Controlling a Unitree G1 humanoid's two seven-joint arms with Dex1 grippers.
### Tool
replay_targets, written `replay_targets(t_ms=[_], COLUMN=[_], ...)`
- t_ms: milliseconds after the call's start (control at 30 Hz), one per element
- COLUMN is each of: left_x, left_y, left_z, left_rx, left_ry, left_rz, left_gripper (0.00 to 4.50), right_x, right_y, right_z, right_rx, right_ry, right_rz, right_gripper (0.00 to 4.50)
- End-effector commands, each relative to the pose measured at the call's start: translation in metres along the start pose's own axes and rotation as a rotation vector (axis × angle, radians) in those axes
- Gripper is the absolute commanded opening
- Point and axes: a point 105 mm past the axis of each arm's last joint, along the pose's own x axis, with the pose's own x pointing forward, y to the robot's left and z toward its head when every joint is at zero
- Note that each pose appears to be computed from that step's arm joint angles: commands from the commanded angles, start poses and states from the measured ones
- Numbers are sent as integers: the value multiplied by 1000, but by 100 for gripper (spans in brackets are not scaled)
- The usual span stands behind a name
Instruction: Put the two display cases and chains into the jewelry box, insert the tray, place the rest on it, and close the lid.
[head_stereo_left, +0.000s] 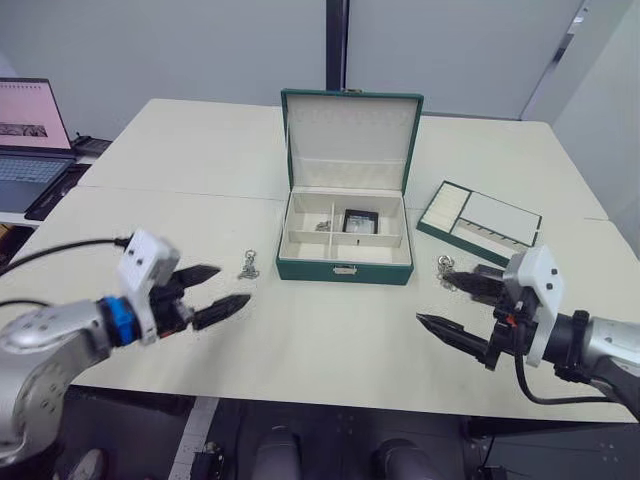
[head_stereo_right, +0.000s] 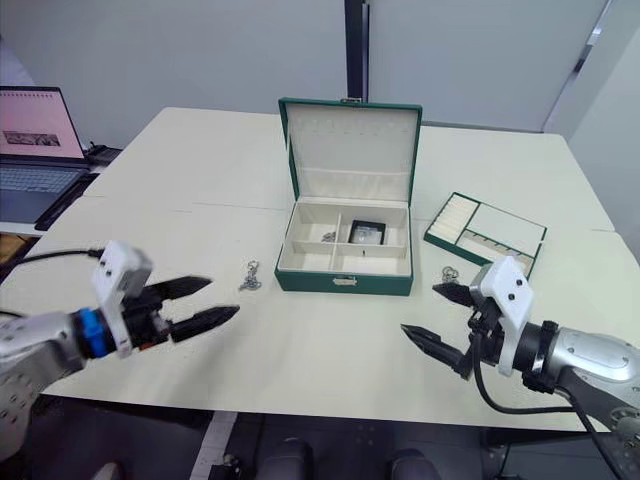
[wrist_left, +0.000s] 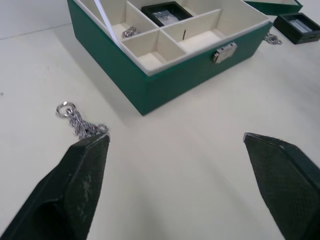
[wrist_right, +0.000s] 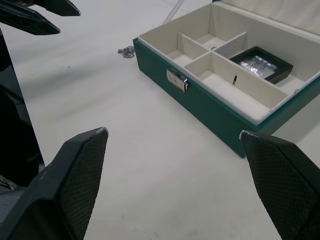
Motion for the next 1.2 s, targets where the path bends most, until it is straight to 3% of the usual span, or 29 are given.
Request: replay_targets(t_ms=[33,233,500,833,1200], left_x=[-21,-52,-46,-16,12], left_y=[1,0,3,35,30], left_z=[-1,-30,-29,3,2], left_rx=[31,43,67,-93,-96], left_ry=[-60,-12,-53,-120,-89], left_rz=[26,11,37,346,404], left_gripper=[449,449,449,449,449], right_x=[-4,-14,-12,11,19], right_y=[9,17,17,26,30], right_z=[-6,-27,-26,33,58], right_rx=[-23,-6,-10,-161,-230], right_ry=[19,95,81,-82,-129], right_rz=[23,39,48,136,177], right_gripper=[450,450,450,450,450])
